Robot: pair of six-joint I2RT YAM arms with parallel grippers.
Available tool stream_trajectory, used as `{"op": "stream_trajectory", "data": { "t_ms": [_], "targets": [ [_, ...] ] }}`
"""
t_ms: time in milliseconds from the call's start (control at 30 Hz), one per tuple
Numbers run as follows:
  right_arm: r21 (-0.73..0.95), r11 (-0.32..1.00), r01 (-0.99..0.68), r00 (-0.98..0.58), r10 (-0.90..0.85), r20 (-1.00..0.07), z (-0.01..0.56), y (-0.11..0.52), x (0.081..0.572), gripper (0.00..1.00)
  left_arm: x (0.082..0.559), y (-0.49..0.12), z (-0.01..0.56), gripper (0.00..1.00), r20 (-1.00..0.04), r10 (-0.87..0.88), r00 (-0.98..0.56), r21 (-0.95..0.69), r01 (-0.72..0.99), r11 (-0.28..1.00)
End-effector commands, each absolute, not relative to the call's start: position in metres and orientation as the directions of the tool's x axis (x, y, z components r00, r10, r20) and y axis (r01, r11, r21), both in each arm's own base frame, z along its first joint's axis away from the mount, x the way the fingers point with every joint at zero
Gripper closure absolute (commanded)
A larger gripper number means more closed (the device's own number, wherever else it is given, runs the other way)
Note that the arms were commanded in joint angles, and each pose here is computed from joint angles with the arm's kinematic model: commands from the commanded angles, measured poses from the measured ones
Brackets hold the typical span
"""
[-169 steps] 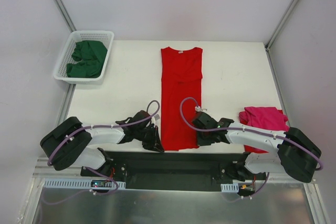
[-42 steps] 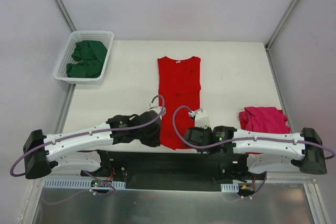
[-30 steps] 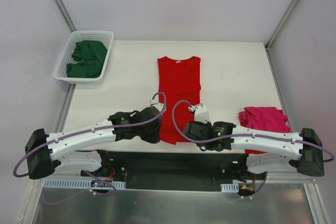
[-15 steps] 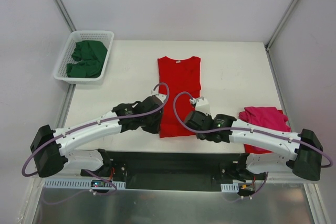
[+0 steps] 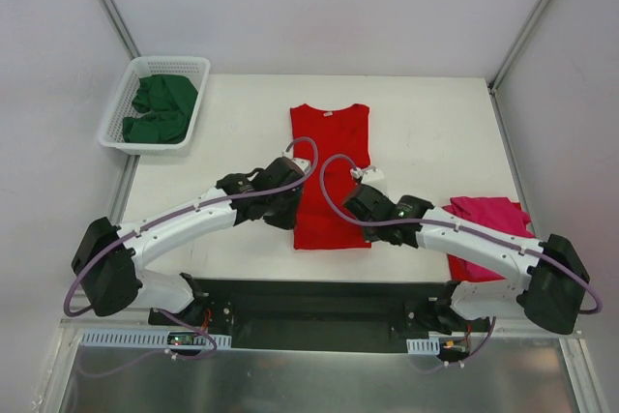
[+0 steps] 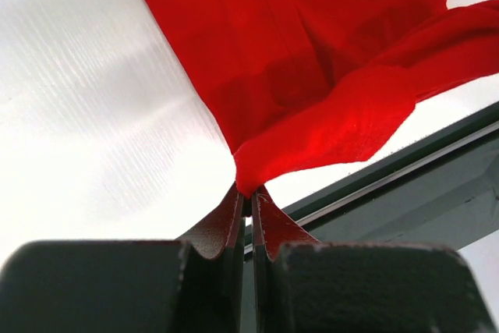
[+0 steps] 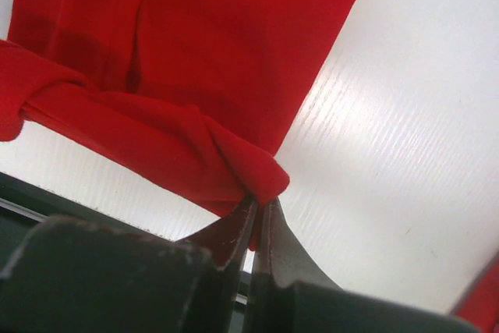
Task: Fold and stack the t-shirts
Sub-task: Fold the folded rectangular tshirt in 1/3 of the way
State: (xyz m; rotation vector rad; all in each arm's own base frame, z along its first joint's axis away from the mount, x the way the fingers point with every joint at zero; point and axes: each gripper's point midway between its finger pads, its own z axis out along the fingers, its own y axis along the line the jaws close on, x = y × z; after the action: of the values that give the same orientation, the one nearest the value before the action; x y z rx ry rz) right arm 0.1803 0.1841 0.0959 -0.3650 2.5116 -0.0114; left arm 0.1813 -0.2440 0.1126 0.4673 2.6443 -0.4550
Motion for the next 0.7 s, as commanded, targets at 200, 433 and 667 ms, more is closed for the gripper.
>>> {"op": "stream_trajectory", "data": {
  "t_ms": [200,433,667],
  "targets": [
    [-0.095,0.956,-0.279,-0.775,-0.283,-0.565,0.107,0.187,0.213,0.99,0.207,-0.245,0.119,1.00,-0.458,0.267,-0.848,-0.218,0.398,0.891],
    [-0.083,0.957,-0.277,-0.789,-0.276,-0.549,0.103,0.188,0.227,0.99,0.222,-0.245,0.116,1.00,-0.446,0.262,-0.856,-0.221,0.389,0.894],
    [-0.079,0.956,-0.284,-0.801,-0.281,-0.528,0.092,0.193,0.234,0.99,0.236,-0.249,0.118,1.00,-0.451,0.257,-0.855,-0.222,0.387,0.895]
  ]
}}
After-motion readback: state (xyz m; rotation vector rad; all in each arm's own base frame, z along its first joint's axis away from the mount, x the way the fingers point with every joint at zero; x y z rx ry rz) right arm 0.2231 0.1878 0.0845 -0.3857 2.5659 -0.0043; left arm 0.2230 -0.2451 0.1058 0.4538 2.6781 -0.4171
